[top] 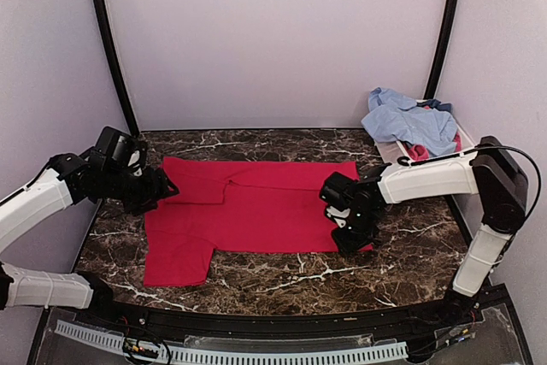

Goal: Fold and stack the mixed laundry pile
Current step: Move the 1/3-folded T-shirt to the center of the board, then pick up the 1/3-folded T-shirt from the center of the board.

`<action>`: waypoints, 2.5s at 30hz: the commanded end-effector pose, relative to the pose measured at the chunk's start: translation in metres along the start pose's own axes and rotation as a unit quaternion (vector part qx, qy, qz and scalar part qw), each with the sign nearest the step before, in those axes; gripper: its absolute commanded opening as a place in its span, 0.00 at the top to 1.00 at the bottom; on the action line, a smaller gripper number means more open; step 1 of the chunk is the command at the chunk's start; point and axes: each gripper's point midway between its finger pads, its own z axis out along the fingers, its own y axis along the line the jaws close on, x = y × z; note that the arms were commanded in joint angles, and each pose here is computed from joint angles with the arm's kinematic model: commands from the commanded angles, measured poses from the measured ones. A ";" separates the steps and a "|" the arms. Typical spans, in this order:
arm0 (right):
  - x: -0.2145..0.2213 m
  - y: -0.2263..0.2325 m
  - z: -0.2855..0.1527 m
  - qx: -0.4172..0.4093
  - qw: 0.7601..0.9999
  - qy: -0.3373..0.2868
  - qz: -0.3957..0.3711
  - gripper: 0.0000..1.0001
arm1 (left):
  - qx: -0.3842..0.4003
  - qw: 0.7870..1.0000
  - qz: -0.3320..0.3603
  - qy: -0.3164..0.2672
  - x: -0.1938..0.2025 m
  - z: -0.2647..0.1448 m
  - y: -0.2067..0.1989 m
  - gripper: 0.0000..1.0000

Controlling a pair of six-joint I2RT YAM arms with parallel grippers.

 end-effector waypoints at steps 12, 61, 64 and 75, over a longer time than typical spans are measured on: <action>-0.003 0.011 0.009 -0.021 1.000 0.009 -0.021 0.56 | -0.085 0.993 -0.082 -0.024 -0.033 0.042 0.063 0.34; -0.038 0.015 -0.035 -0.021 0.987 -0.065 -0.142 0.48 | -0.076 0.995 -0.066 -0.012 -0.291 0.160 0.072 0.42; -0.045 0.020 -0.032 -0.026 0.983 -0.075 -0.164 0.51 | -0.062 0.996 -0.046 -0.035 -0.286 0.123 0.038 0.40; -0.030 0.015 0.001 -0.011 0.979 -0.025 -0.201 0.56 | -0.014 0.994 -0.079 -0.077 -0.183 0.033 0.026 0.39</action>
